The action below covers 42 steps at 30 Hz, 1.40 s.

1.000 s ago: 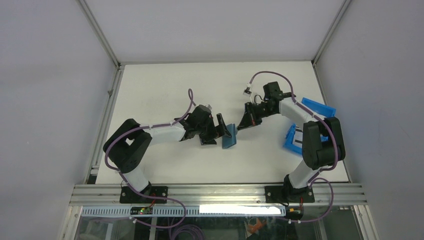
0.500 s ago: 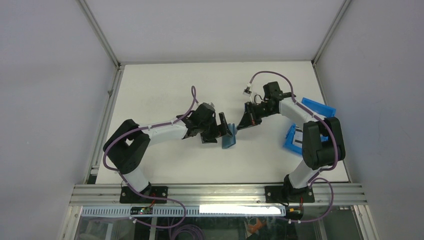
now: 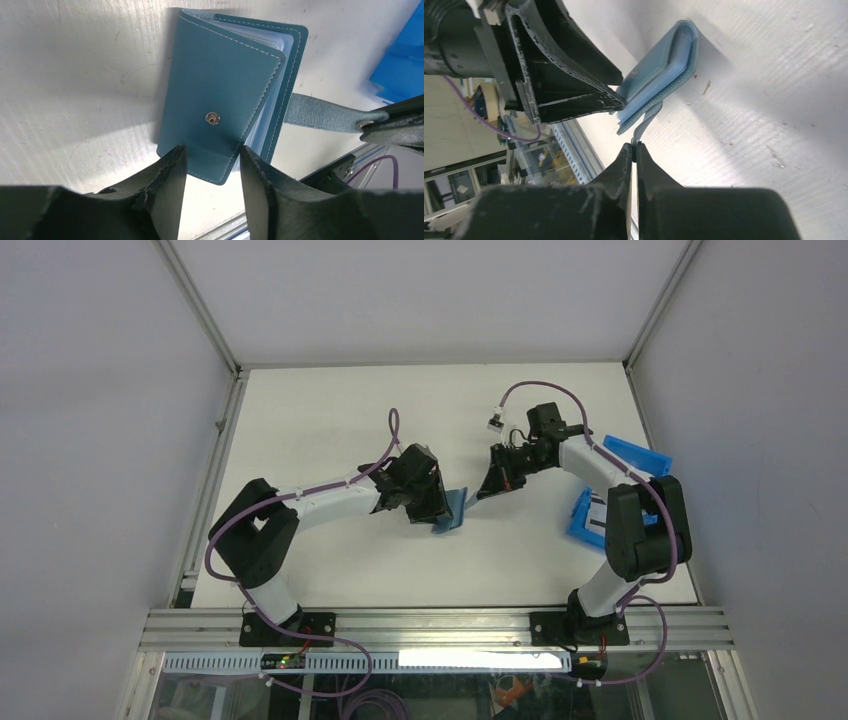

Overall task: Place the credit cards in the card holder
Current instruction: Open the card holder at the center of the board.

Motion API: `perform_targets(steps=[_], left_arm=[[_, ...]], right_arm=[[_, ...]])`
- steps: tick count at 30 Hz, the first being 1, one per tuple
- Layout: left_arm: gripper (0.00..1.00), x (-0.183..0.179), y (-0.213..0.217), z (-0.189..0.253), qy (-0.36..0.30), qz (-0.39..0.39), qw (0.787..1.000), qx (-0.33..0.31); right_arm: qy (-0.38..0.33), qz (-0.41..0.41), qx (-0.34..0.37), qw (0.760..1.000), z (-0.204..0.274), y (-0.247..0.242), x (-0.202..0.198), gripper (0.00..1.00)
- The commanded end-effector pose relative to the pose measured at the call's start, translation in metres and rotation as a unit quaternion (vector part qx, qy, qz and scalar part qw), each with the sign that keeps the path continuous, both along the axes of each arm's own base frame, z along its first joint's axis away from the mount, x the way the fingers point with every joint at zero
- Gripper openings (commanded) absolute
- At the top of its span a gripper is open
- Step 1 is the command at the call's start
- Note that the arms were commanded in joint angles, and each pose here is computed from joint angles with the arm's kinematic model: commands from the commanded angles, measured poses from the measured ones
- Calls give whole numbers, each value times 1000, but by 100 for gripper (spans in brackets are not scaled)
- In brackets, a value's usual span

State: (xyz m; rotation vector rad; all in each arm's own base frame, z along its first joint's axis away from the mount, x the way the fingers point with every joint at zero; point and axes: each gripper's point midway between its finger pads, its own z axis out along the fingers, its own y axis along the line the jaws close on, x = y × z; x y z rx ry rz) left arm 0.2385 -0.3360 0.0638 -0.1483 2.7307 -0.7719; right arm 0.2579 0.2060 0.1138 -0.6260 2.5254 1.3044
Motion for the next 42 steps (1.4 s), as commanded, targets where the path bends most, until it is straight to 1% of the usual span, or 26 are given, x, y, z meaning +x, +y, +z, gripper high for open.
perform_targets(steps=[1, 5, 8, 12, 14, 17, 18, 20, 23, 27, 28, 30, 33, 36, 38, 40, 42], left_arm=[[40, 1, 11, 0, -9, 5, 1000, 17], [33, 1, 19, 2, -12, 13, 1000, 17], [29, 2, 23, 4, -14, 16, 1000, 13], [21, 3, 27, 4, -13, 23, 1000, 0], [16, 3, 28, 5, -12, 25, 1000, -9], [3, 3, 28, 1, -4, 33, 999, -30], [0, 2, 29, -1, 1, 37, 999, -35], [0, 0, 31, -6, 11, 43, 998, -39], [0, -2, 33, -11, 22, 51, 998, -41], [0, -3, 32, -14, 29, 50, 997, -47], [0, -3, 30, -12, 28, 48, 997, -53], [0, -2, 26, -10, 26, 43, 997, -60], [0, -2, 22, -6, 25, 36, 997, -70], [0, 0, 21, -2, 18, 36, 996, -78], [0, 0, 18, 3, 9, 28, 995, -91], [0, 1, 14, 9, -2, 16, 994, -107], [11, 3, 11, 17, -20, 8, 992, -123]], right_arm=[[-60, -17, -41, 997, 7, -14, 12, 0], [-80, -41, -102, 991, -5, -31, 21, 0], [-86, -45, -113, 989, -7, -35, 23, 0], [-90, -49, -128, 987, -9, -39, 24, 0], [-90, -51, -135, 985, -12, -42, 25, 0], [-89, -56, -154, 982, -18, -46, 27, 0], [-87, -58, -162, 981, -21, -48, 28, 0], [-87, -61, -182, 978, -27, -52, 31, 0], [-88, -56, -222, 970, -38, -53, 32, 5], [-90, -47, -282, 954, -55, -58, 37, 10], [-92, -48, -296, 949, -57, -61, 40, 12], [-98, -53, -312, 944, -54, -64, 48, 21], [-112, -54, -306, 944, -42, -62, 53, 32], [-133, -46, -279, 950, -26, -55, 51, 41], [-144, -40, -262, 953, -17, -51, 47, 45], [-152, -33, -241, 958, -9, -46, 42, 46], [-148, -21, -212, 966, -6, -39, 33, 46]])
